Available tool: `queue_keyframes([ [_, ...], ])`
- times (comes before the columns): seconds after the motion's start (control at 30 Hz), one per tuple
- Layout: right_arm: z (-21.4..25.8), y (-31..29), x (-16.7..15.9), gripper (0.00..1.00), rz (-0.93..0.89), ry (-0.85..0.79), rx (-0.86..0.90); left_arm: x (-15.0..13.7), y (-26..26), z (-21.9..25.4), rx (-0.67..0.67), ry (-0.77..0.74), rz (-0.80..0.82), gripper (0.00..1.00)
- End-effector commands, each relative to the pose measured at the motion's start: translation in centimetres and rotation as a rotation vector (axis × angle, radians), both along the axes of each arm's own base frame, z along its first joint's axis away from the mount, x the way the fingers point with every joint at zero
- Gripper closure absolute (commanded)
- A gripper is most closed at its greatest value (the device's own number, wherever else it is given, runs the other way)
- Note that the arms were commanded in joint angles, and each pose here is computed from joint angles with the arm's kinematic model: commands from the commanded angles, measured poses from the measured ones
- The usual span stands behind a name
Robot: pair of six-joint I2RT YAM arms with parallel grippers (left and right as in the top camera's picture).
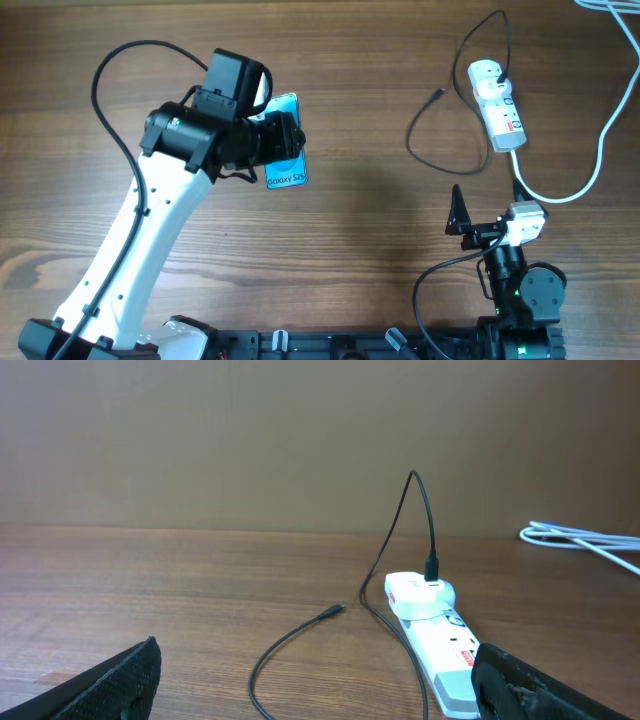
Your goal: Plug charger to phone and switch on socket
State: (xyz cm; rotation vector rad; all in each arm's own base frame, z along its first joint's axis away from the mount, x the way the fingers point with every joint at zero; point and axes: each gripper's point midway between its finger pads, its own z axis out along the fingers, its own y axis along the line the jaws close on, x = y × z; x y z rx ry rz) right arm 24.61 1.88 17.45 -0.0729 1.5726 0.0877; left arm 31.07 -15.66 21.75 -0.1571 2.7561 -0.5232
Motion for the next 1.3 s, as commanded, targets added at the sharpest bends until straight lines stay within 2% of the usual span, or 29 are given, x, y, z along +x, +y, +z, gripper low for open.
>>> queue_keyframes([
  [0.0,0.1,0.0,0.0,0.0,-0.003,-0.004,-0.002,-0.1,-0.5,0.9,-0.058,0.021,0.036,0.44],
  [0.13,0.1,0.0,0.0,0.0,-0.004,-0.004,-0.003,-0.2,-2.0,-2.0,-0.093,0.16,0.014,0.46],
  [0.3,0.1,0.0,0.0,0.0,-0.003,-0.004,-0.003,-1.2,-4.1,-7.1,-0.185,0.436,-0.041,0.47],
  [0.37,0.1,0.0,0.0,0.0,-0.003,-0.004,-0.002,-1.6,-4.1,-7.3,-0.241,0.497,-0.041,0.46],
  [0.5,0.1,0.0,0.0,0.0,-0.003,-0.004,-0.003,-1.4,-4.2,-4.8,-0.467,0.578,-0.004,0.46],
  [0.57,0.0,0.0,0.0,0.0,-0.003,-0.004,-0.003,-1.3,-4.3,-4.4,-0.506,0.624,0.058,0.46],
  [1.07,0.1,0.0,0.0,0.0,-0.003,-0.004,-0.003,-2.1,-4.5,-3.9,-0.518,0.669,0.082,0.47],
  [1.27,0.1,0.0,0.0,0.0,-0.003,-0.004,-0.002,0.2,-3.3,-4.3,-0.512,0.578,0.104,0.45],
])
